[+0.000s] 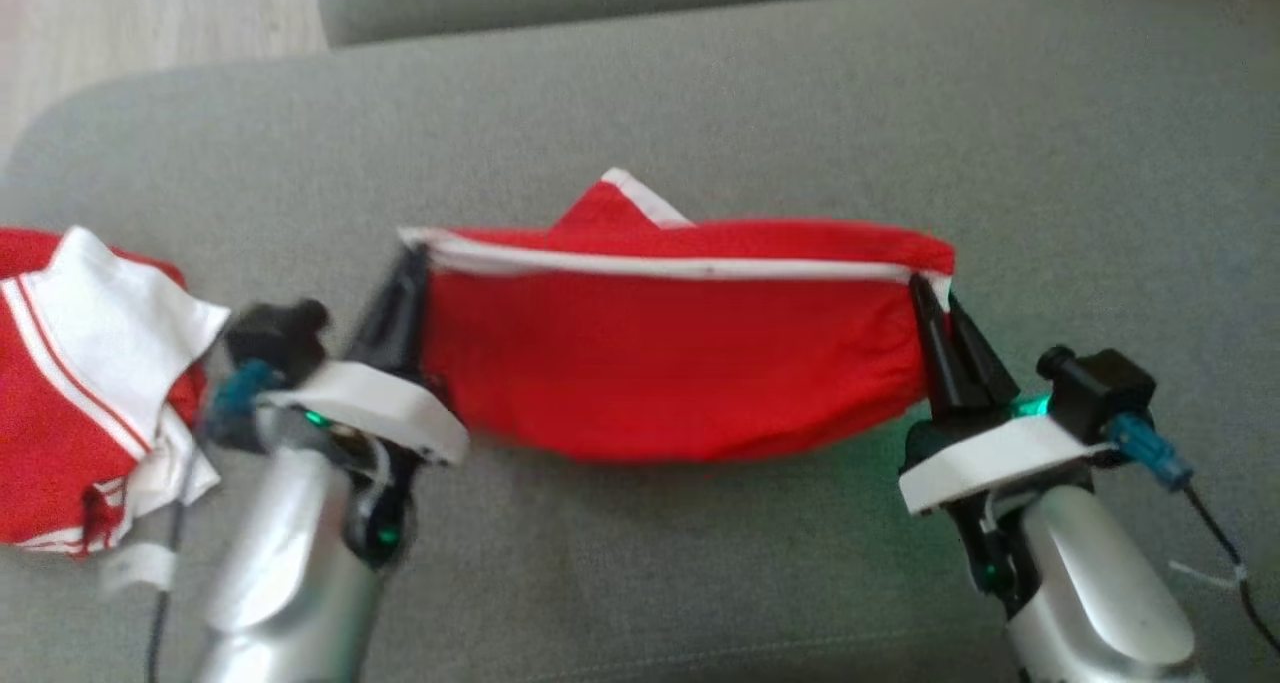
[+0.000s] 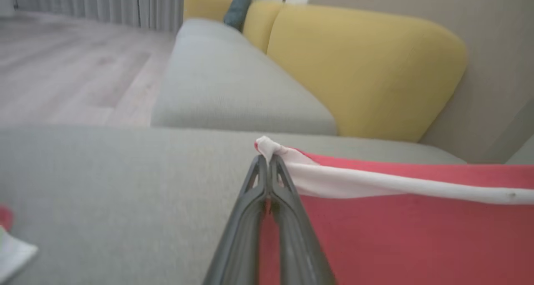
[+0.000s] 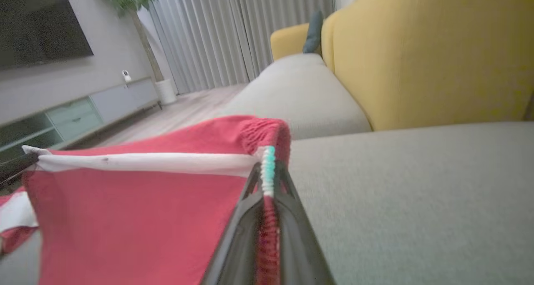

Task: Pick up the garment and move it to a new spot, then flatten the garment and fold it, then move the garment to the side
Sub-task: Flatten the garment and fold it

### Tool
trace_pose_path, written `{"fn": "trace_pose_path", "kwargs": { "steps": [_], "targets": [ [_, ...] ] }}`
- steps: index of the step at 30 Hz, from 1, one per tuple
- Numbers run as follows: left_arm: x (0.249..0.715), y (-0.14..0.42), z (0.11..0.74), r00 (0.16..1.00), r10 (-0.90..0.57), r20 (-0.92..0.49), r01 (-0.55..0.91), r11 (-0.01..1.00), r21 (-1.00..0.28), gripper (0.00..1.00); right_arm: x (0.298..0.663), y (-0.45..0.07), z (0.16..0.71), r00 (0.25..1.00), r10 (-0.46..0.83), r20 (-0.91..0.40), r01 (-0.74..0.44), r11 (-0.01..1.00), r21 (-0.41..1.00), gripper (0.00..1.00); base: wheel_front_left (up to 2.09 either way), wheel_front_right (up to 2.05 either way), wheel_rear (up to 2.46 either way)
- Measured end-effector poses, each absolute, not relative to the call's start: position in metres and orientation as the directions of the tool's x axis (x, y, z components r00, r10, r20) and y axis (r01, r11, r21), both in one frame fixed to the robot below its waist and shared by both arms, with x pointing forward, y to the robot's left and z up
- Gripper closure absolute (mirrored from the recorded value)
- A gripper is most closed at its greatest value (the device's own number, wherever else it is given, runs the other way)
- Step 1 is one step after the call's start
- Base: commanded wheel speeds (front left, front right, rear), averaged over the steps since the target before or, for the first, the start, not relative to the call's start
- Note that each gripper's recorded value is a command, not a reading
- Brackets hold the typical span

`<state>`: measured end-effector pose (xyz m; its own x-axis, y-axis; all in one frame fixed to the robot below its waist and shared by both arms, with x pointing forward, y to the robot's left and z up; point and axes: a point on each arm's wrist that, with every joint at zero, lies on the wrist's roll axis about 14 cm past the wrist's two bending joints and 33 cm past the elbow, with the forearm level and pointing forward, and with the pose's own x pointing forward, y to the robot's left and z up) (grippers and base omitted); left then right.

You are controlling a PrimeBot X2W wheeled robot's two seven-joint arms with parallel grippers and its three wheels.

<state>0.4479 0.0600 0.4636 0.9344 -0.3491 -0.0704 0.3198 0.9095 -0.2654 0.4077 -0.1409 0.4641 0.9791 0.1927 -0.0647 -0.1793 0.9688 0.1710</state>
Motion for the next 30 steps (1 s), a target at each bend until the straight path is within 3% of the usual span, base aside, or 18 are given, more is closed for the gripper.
{"fn": "trace_pose_path", "kwargs": {
  "steps": [5,8,16,20,25,27,30],
  "targets": [
    [0.457,0.087,0.534,0.941,-0.316,0.116,0.331,0.934,-0.136,1.00,0.415,-0.133,0.530,0.967,0.223,0.123,-0.242,0.955,0.171,1.00,0.00,0.00,0.00],
    [0.466,0.092,0.565,0.922,-0.342,0.180,0.353,0.935,-0.033,1.00,0.427,-0.132,0.575,0.936,0.265,0.232,-0.294,0.950,0.101,1.00,0.00,0.00,0.00],
    [0.544,0.096,0.672,0.869,-0.363,0.338,0.316,0.930,0.187,1.00,0.507,-0.122,0.657,0.865,0.370,0.338,-0.356,0.928,-0.105,1.00,0.00,0.00,0.00],
    [0.588,0.105,0.696,0.858,-0.297,0.420,0.224,0.951,0.214,1.00,0.572,-0.123,0.691,0.853,0.360,0.379,-0.313,0.932,-0.182,1.00,0.00,0.00,0.00],
    [0.613,0.102,0.718,0.825,-0.232,0.516,0.184,0.973,0.143,1.00,0.618,-0.129,0.718,0.836,0.310,0.452,-0.247,0.949,-0.194,1.00,0.00,0.00,0.00],
    [0.615,0.103,0.716,0.816,-0.222,0.534,0.185,0.975,0.123,1.00,0.627,-0.128,0.711,0.838,0.292,0.462,-0.245,0.956,-0.160,1.00,0.00,0.00,0.00],
    [0.610,0.105,0.673,0.856,-0.219,0.468,0.197,0.976,0.096,1.00,0.632,-0.117,0.660,0.872,0.312,0.378,-0.278,0.950,-0.144,1.00,0.00,0.00,0.00]
  ]
}}
